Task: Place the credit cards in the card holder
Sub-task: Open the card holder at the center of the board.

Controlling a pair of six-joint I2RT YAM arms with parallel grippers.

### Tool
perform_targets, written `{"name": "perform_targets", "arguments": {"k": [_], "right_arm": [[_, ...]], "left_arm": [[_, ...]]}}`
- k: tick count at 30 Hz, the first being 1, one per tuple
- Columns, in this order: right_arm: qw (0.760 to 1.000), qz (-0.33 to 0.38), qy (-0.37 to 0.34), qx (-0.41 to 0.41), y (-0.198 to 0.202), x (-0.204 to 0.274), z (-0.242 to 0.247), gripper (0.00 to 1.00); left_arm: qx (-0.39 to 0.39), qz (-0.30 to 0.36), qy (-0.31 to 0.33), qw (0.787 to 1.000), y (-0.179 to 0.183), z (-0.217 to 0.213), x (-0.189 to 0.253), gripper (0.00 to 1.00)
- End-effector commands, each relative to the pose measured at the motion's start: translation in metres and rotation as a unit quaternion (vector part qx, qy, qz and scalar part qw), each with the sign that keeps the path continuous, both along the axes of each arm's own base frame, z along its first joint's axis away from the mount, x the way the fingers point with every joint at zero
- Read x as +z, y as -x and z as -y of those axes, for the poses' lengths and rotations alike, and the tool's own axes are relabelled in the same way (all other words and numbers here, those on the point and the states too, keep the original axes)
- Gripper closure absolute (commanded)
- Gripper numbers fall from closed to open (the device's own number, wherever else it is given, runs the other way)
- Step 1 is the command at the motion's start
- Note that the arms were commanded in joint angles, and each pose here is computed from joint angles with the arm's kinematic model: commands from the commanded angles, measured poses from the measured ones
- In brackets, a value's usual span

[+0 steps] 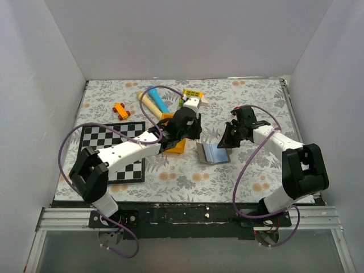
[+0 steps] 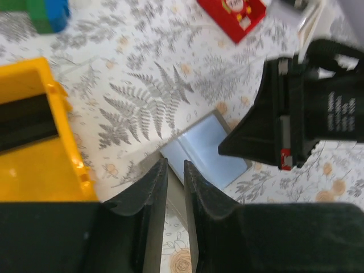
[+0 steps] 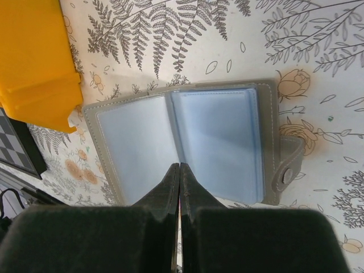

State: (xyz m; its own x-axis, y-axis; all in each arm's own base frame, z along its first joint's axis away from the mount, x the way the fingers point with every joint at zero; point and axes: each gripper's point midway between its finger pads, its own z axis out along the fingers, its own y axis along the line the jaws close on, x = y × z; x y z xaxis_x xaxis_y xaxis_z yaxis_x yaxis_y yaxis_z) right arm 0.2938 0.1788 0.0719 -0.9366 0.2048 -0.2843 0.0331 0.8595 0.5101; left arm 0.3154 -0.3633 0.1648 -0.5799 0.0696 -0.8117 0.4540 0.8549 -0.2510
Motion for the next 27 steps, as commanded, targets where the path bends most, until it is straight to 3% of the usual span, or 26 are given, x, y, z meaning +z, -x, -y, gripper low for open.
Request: {"name": "perform_targets", "arguments": {"k": [1, 18, 27], "right_arm": [[0.999, 0.004, -0.026, 0.024, 0.002, -0.001, -0.017, 0.99], [0.995, -0.020, -0.032, 0.094, 0.026, -0.017, -0.074, 0.99], [0.996, -0.017, -0.012, 0.090, 0.024, -0.020, -0.074, 0.99]], "left_arm": [[0.049, 0.016, 0.032, 0.998, -0.017, -0.040, 0.038, 0.80], [0.089, 0.009, 0.021, 0.996, -0.007, -0.080, 0.030, 0.78], [0.099, 0.008, 0.013, 0.995, -0.007, -0.088, 0.026, 0.78]]}}
